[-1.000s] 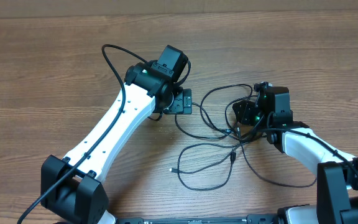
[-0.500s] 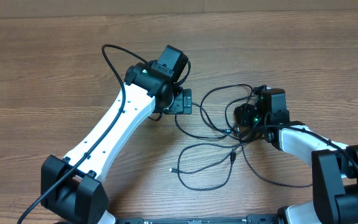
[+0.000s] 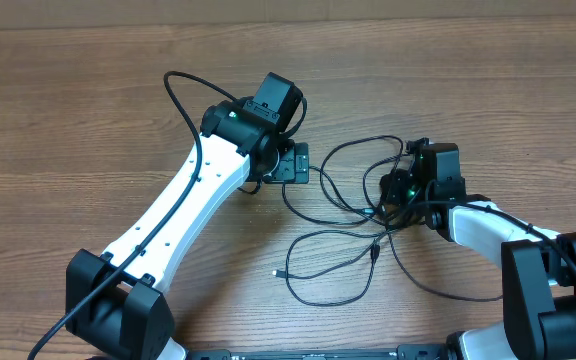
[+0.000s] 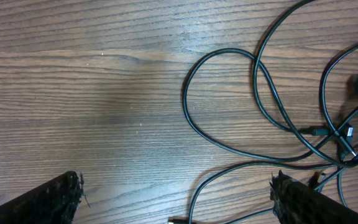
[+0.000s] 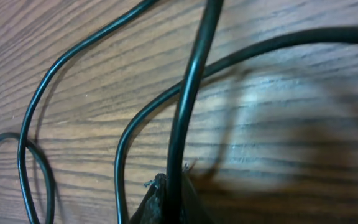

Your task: Untangle cables

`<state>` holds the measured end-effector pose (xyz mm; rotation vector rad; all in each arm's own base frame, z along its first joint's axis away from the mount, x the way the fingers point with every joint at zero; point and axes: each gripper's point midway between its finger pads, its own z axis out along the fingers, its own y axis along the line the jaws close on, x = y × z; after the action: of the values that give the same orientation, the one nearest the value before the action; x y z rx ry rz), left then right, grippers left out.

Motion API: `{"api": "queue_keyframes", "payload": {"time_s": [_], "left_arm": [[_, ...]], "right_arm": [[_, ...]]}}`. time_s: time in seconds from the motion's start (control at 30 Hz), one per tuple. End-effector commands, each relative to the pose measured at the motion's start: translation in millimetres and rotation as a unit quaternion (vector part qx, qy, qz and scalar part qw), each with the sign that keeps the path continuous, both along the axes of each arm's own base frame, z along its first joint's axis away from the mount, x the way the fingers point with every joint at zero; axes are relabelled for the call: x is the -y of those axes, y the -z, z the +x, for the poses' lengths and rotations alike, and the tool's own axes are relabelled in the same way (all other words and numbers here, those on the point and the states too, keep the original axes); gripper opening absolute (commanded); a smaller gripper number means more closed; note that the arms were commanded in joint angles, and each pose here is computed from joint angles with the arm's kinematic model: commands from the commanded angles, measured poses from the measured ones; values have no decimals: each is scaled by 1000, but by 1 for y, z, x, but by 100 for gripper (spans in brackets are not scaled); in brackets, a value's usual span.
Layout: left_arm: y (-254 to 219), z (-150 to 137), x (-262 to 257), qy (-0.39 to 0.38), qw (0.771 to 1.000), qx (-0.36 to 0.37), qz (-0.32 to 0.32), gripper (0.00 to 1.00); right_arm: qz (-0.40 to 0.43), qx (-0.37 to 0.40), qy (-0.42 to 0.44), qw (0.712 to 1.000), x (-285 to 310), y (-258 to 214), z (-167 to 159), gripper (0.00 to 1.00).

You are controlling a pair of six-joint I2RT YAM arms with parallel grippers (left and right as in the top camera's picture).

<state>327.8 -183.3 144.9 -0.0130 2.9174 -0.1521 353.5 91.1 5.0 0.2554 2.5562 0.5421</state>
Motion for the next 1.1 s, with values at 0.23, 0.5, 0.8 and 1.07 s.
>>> {"api": "queue_keyframes", "payload": {"time_s": [0.23, 0.5, 0.8, 1.07], "left_arm": [[-1, 4, -1, -13, 1000, 4, 0, 100], [-2, 4, -1, -13, 1000, 4, 0, 100], [-2, 4, -1, -13, 1000, 4, 0, 99], [-1, 4, -1, -13, 1000, 4, 0, 100]], "right_arm": [[28, 61, -34, 997, -13, -58, 4, 4], [11, 129, -21, 991, -3, -125, 2, 4], [3, 212, -19, 977, 2, -209, -6, 4], [-9, 262, -24, 965, 5, -267, -12, 4]]}}
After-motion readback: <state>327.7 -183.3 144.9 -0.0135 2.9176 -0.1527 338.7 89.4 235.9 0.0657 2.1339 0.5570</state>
